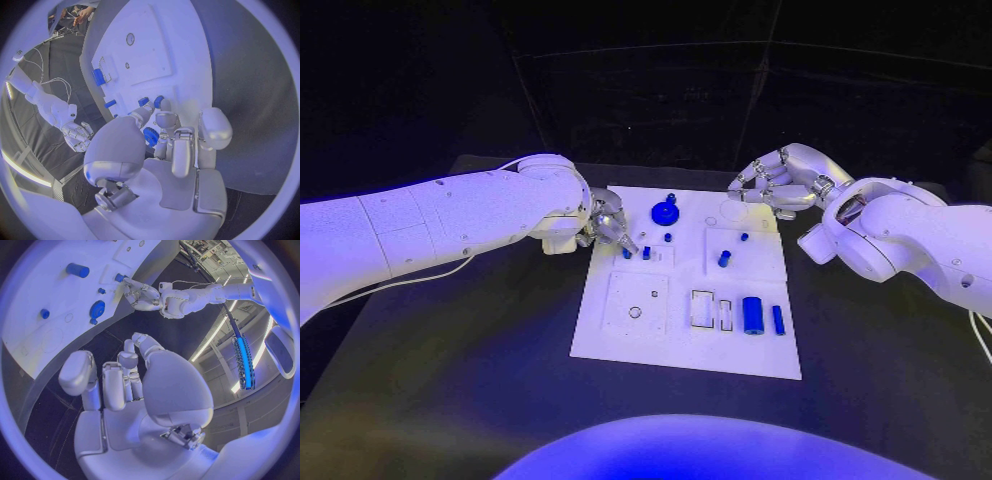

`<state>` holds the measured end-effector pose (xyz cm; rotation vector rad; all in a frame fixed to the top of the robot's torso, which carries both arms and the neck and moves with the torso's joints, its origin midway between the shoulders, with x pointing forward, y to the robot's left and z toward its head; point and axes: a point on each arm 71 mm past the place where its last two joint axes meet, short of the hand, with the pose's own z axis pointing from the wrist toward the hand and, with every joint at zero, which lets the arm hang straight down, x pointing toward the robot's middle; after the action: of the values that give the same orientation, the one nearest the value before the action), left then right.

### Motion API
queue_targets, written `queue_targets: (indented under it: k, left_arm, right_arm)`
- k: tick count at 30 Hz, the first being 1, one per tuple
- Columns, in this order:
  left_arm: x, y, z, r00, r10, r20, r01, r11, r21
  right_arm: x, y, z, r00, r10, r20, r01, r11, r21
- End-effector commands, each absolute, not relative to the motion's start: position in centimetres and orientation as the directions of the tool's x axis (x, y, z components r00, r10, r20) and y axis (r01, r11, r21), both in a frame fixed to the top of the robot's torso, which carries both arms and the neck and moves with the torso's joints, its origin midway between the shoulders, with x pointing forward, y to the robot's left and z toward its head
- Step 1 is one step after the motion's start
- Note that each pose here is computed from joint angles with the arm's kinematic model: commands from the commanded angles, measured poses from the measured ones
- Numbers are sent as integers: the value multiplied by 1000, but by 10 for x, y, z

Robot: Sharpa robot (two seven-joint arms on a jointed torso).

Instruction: Assemble the parts on the task board

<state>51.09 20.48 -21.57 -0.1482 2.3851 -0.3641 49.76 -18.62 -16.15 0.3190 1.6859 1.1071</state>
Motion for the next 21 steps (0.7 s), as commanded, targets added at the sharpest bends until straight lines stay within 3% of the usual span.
queue_targets:
  k: [1,21]
  left_arm:
    - [511,205,-216,-746,-197,-636,-5,957,-290]
    - [516,206,-215,-720,-226,-656,-24,953,-302]
  right_arm:
    - [497,-185,-160,-423,668,-613,-307,531,790]
    - [497,-185,-160,-422,668,-613,-309,530,790]
